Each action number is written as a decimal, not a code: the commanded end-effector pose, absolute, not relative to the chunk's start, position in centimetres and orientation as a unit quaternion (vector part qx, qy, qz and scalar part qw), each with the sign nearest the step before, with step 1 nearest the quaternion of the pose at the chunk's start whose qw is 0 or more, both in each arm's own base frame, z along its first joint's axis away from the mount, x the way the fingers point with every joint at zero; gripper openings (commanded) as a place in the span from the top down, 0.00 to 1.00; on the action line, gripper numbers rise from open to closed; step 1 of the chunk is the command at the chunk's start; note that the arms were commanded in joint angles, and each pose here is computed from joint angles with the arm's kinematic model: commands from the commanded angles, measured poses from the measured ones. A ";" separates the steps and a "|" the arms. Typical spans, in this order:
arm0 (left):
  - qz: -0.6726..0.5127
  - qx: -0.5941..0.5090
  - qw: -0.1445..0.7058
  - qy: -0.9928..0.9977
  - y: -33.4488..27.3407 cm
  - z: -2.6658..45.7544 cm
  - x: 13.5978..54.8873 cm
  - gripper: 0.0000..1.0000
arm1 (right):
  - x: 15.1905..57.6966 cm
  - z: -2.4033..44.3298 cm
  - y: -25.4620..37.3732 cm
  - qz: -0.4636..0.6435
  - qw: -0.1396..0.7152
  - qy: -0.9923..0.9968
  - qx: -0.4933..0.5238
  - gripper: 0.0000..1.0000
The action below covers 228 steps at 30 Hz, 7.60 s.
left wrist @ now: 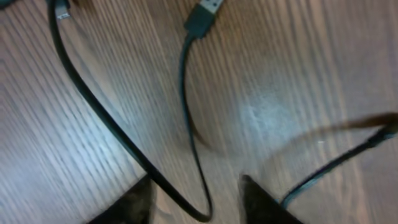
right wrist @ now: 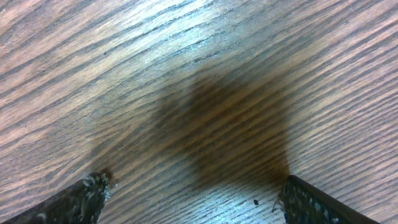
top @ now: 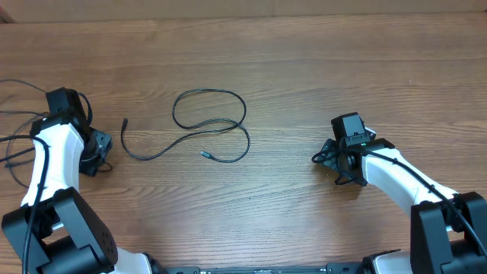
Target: Untangle cables
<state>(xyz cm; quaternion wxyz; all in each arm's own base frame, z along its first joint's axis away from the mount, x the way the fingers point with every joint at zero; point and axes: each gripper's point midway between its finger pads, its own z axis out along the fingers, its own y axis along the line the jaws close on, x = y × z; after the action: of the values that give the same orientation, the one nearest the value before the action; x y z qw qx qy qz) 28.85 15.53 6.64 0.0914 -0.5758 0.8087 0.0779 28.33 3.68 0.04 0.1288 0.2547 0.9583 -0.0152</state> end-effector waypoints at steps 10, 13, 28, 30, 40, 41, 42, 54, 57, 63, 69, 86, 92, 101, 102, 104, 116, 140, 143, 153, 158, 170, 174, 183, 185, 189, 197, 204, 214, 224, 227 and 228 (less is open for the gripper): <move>0.032 -0.585 0.141 0.798 16.4 10.5 31.8 0.96 | 27.4 -0.7 3.7 -0.011 0.108 0.961 0.255 0.12; -0.005 -0.592 0.181 0.785 17.4 13.6 33.7 0.96 | 27.4 -0.8 3.7 -0.012 0.106 0.961 0.255 0.12; 0.036 -0.633 0.352 0.689 30.6 25.7 32.5 0.71 | 27.4 -0.7 3.7 -0.012 0.107 0.961 0.255 0.12; 0.049 -0.650 0.335 0.680 31.5 25.1 30.8 0.04 | 27.4 -0.7 3.7 -0.012 0.107 0.961 0.255 0.12; -0.032 -0.635 0.313 0.705 28.8 24.3 32.1 0.00 | 27.4 -0.8 3.7 -0.012 0.106 0.961 0.255 0.12; -0.043 -0.630 0.310 0.710 28.2 24.2 32.5 0.01 | 27.4 -0.8 3.7 -0.012 0.106 0.961 0.255 0.12; -0.051 -0.626 0.306 0.715 27.6 24.1 32.7 0.00 | 27.4 -0.8 3.7 -0.012 0.106 0.961 0.255 0.11; -0.063 -0.455 0.206 0.864 16.1 21.4 35.2 0.00 | 27.6 -0.7 3.8 -0.010 0.110 0.960 0.256 0.12; -0.059 -0.425 0.159 0.889 12.7 19.8 34.9 0.00 | 27.6 -0.7 3.8 -0.009 0.110 0.960 0.256 0.12; -0.062 -0.314 0.128 0.939 6.4 17.1 36.1 0.00 | 27.4 -0.8 3.8 -0.009 0.107 0.961 0.255 0.11; -0.058 -0.263 0.109 0.957 2.5 15.1 36.3 0.00 | 27.4 -0.8 3.9 -0.006 0.106 0.961 0.255 0.11; -0.085 -0.280 0.048 0.955 -10.3 9.0 37.7 0.00 | 27.6 -0.7 4.0 -0.005 0.109 0.961 0.255 0.11; -0.075 -0.313 0.016 0.947 -13.5 5.6 37.4 0.03 | 27.6 -0.7 4.0 -0.005 0.109 0.961 0.255 0.11; -0.025 -0.402 0.016 0.915 -13.7 1.2 37.8 0.10 | 27.5 -0.7 4.0 -0.005 0.107 0.961 0.255 0.11; -0.023 -0.410 0.011 0.912 -13.8 0.8 37.8 0.10 | 27.5 -0.7 4.0 -0.005 0.107 0.961 0.255 0.11; -0.016 -0.422 0.004 0.907 -13.7 0.0 37.6 0.11 | 27.5 -0.7 3.9 -0.006 0.107 0.961 0.255 0.11; -0.014 -0.425 0.037 0.904 -13.2 -1.0 39.3 0.52 | 27.5 -0.8 3.9 -0.006 0.107 0.961 0.255 0.11; 0.053 -0.354 0.144 0.923 -6.3 11.5 45.3 0.96 | 27.5 -0.8 3.9 -0.007 0.108 0.961 0.255 0.11; 0.069 -0.371 0.160 0.912 -3.9 14.3 45.0 0.96 | 27.5 -0.8 3.9 -0.007 0.108 0.961 0.255 0.11; 0.114 -0.437 0.256 0.855 4.5 24.9 41.7 0.96 | 27.5 -0.8 3.9 -0.007 0.108 0.961 0.255 0.11; 0.153 -0.483 0.313 0.803 9.8 30.0 38.6 0.91 | 27.5 -0.8 3.9 -0.007 0.108 0.961 0.255 0.11; 0.155 -0.597 0.344 0.708 18.9 34.7 31.7 0.82 | 27.6 -0.7 3.9 -0.007 0.109 0.961 0.255 0.11; 0.104 -0.606 0.314 0.724 18.3 33.3 31.7 0.83 | 27.8 -0.7 3.9 -0.005 0.113 0.960 0.255 0.11; 0.026 -0.592 0.214 0.777 14.2 29.3 32.3 0.53 | 27.7 -0.7 3.9 -0.005 0.111 0.960 0.255 0.11; 0.032 -0.593 0.190 0.782 14.0 28.4 31.9 0.54 | 27.7 -0.7 3.9 -0.006 0.111 0.961 0.255 0.11; 0.052 -0.594 0.149 0.789 14.2 26.4 31.7 0.61 | 27.7 -0.7 3.9 -0.005 0.111 0.960 0.255 0.11; 0.072 -0.590 0.043 0.803 14.1 20.6 32.7 0.52 | 27.6 -0.7 3.9 -0.006 0.111 0.961 0.255 0.11; 0.085 -0.584 -0.055 0.805 13.6 15.3 33.1 0.56 | 27.7 -0.7 3.9 -0.006 0.111 0.961 0.255 0.11; 0.103 -0.574 -0.145 0.799 13.3 9.2 33.2 0.53 | 27.7 -0.7 3.9 -0.006 0.111 0.961 0.255 0.11; 0.087 -0.492 -0.164 0.851 13.4 5.3 34.4 0.63 | 27.7 -0.7 3.9 -0.006 0.111 0.961 0.255 0.11; 0.086 -0.486 -0.167 0.853 13.4 4.7 34.2 0.63 | 27.7 -0.7 3.9 -0.006 0.111 0.961 0.255 0.11; 0.086 -0.485 -0.167 0.854 13.3 4.3 34.2 0.62 | 27.7 -0.7 3.9 -0.006 0.111 0.961 0.255 0.11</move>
<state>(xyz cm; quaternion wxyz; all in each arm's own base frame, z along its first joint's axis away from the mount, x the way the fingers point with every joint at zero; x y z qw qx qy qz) 34.46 13.89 5.37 -0.1519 -0.5152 0.8388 0.0893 28.30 3.71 0.03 0.1280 0.2533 0.9588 -0.0147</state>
